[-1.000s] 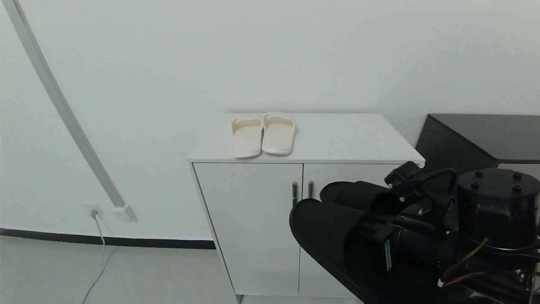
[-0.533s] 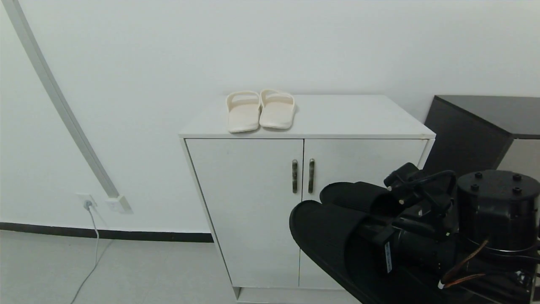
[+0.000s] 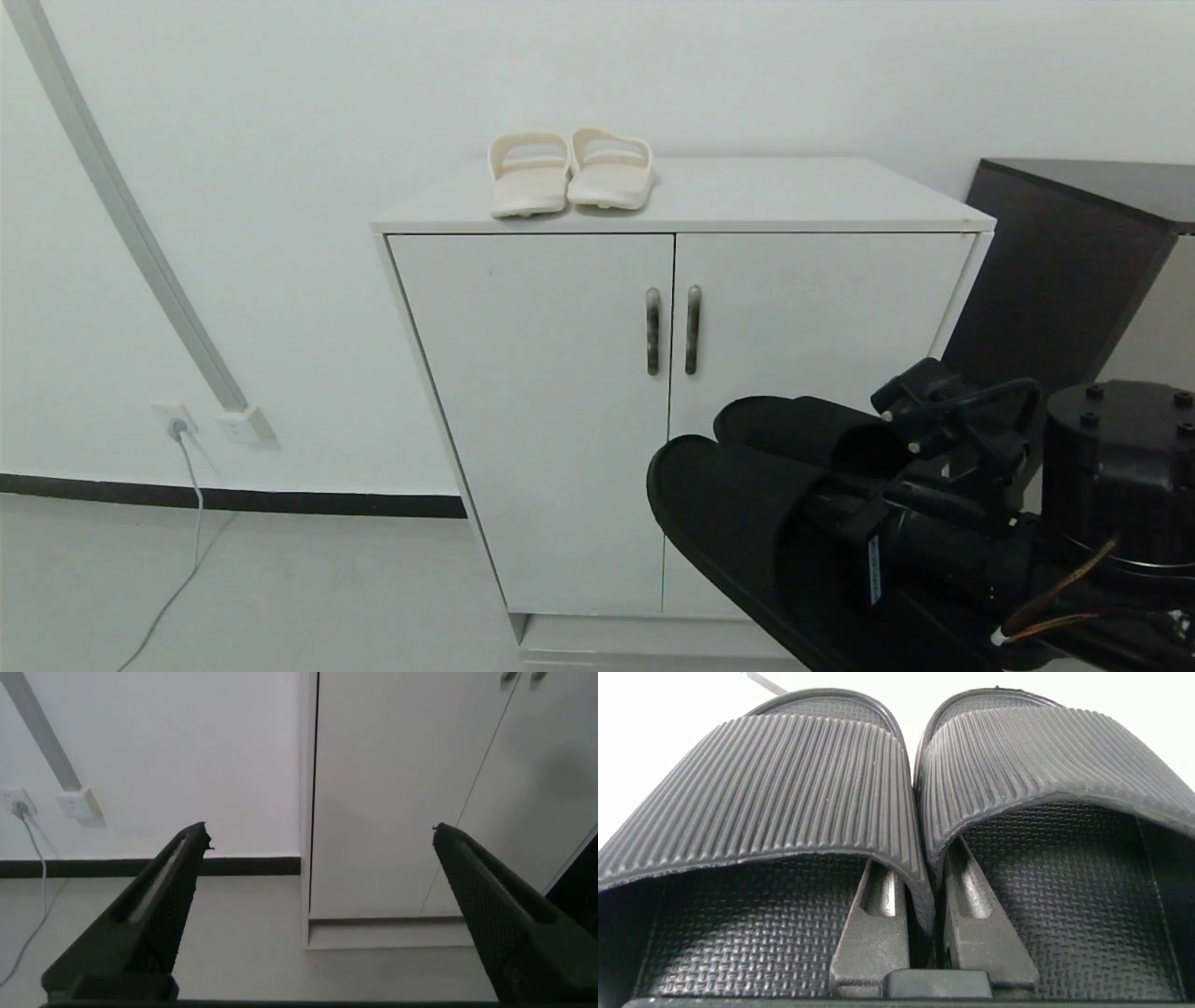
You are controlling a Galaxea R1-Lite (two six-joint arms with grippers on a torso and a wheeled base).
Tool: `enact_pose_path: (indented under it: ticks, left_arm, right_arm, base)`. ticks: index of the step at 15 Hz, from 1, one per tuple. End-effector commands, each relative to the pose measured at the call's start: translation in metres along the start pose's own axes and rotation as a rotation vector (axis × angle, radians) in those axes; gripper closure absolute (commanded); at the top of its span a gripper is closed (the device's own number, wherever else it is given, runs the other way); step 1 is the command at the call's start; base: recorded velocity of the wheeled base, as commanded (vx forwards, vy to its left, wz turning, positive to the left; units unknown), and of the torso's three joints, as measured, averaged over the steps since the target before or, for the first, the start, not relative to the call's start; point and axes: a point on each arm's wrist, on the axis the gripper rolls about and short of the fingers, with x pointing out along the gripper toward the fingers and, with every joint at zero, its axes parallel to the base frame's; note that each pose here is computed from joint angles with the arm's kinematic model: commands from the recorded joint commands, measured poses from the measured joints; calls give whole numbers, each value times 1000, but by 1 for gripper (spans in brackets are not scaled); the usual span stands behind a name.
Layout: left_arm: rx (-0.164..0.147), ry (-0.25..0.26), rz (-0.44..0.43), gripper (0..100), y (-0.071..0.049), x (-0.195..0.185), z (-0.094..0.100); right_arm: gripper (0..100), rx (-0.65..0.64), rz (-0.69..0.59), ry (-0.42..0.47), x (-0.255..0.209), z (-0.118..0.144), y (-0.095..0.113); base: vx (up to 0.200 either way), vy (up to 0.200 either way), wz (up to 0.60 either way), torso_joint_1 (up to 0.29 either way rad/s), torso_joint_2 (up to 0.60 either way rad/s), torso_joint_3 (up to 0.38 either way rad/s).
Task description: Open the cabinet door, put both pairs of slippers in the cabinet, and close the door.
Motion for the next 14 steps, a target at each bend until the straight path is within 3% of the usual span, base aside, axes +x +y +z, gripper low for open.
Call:
enact_pose_path:
  ticks: [1,7,11,13,14]
  left_arm:
    - [1,1,0,0,0,0,0]
    - [1,1,-2,0,0,0,0]
    - [1,7,-2,0,0,0,0]
    - [16,-14,-3,0,0,-1,3]
    - [4,-63,-4,0,0,-5,23]
  right_arm:
    - [100,-2,7,1,-3,-1,1]
    - [100,-15,12,34,5,-8,2]
    - [100,-16,13,36,5,-8,3]
    - [100,-17,11,43,5,-10,3]
    - [100,-17,12,48,6,-11,3]
  base:
    - [0,0,0,-95,461,349]
    - [0,0,0,-45,430,377]
    - [0,0,0,1,101,92]
    - [0,0,0,0,0,0]
    - [0,0,0,0,0,0]
